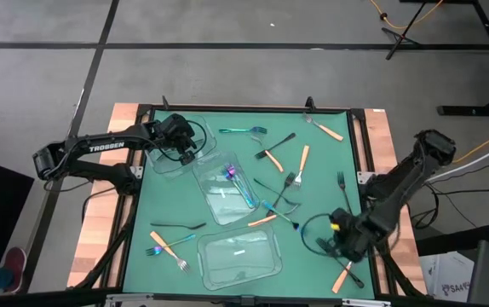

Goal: Sort silverware by color (type)
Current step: Put the black fork into the top transparent bin

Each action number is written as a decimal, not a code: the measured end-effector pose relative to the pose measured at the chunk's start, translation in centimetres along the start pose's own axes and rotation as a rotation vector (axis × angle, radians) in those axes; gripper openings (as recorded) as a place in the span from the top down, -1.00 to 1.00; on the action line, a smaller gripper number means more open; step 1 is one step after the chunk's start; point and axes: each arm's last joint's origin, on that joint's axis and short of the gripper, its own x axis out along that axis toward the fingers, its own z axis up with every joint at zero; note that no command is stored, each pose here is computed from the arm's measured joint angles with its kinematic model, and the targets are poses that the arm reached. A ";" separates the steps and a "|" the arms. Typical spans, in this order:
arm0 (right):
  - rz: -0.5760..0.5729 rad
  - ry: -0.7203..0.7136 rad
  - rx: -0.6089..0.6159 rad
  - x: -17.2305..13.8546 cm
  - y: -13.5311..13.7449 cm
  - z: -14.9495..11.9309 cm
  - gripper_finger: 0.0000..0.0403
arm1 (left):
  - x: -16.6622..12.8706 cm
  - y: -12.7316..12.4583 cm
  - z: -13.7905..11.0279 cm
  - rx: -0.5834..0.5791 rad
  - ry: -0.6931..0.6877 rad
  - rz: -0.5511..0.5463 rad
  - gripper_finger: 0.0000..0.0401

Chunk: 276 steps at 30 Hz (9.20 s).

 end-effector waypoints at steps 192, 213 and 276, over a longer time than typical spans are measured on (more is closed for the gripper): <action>-0.822 -0.827 -2.035 -6.5 10.7 23.5 1.00 | -1.5 -15.3 10.1 -0.683 -0.336 -0.910 0.97; -0.759 -0.883 -1.909 -7.4 10.5 23.2 0.43 | -1.3 -14.7 10.4 -0.615 -0.417 -0.848 0.98; -0.601 -0.881 -1.625 -13.5 5.9 19.8 0.43 | -3.8 0.9 1.6 -0.170 0.165 0.025 0.99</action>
